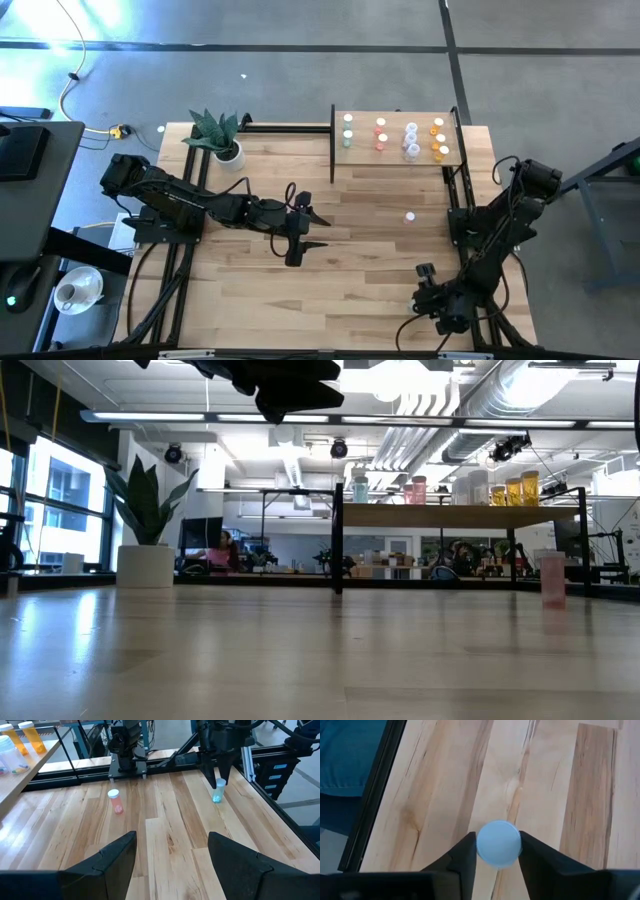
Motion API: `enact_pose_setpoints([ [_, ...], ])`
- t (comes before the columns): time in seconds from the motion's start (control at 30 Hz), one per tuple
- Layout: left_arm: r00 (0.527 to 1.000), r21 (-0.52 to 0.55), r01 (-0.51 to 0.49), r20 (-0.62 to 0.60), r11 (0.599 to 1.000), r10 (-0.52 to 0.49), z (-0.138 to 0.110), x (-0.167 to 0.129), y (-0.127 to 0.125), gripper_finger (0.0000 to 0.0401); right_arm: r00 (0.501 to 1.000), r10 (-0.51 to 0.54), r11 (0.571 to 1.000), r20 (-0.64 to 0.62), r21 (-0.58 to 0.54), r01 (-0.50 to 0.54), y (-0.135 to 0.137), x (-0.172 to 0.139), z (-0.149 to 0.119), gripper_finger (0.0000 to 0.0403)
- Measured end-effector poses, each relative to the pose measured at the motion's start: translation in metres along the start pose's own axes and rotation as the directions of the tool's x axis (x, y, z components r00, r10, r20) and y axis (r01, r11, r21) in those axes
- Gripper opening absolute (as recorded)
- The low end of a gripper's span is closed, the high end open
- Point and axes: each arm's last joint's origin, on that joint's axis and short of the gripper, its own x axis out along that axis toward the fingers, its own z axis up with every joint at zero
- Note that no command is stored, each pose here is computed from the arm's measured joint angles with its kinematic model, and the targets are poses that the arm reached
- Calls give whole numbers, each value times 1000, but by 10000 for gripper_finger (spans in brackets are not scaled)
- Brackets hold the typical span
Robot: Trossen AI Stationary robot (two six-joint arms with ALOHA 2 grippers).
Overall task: Pick and place medicine bottles onto shelf by color
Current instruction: Put the green pill bottle on the shelf aligned with the other green pill bottle
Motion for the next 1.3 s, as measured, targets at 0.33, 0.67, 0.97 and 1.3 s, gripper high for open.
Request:
enact_pose_setpoints([
  [0.33, 1000, 0, 0, 0, 1000, 0, 0, 0, 0, 236, 1000, 15, 1000, 8, 4, -15, 1, 0, 1, 103],
  [0.67, 998, -8, -66, -2, 998, 66, 0, 0, 2, 236, 976, -89, 983, 197, -140, 117, -8, -6, 41, 103],
  [0.97, 974, 18, -208, -86, 978, 209, -8, -1, 6, 236, 901, -321, 900, 292, -203, 387, -42, -26, 101, 103],
  [1.3, 959, 37, -255, -121, 966, 257, -12, -2, 8, 236, 815, -492, 828, 307, -126, 547, -106, -69, 170, 103],
])
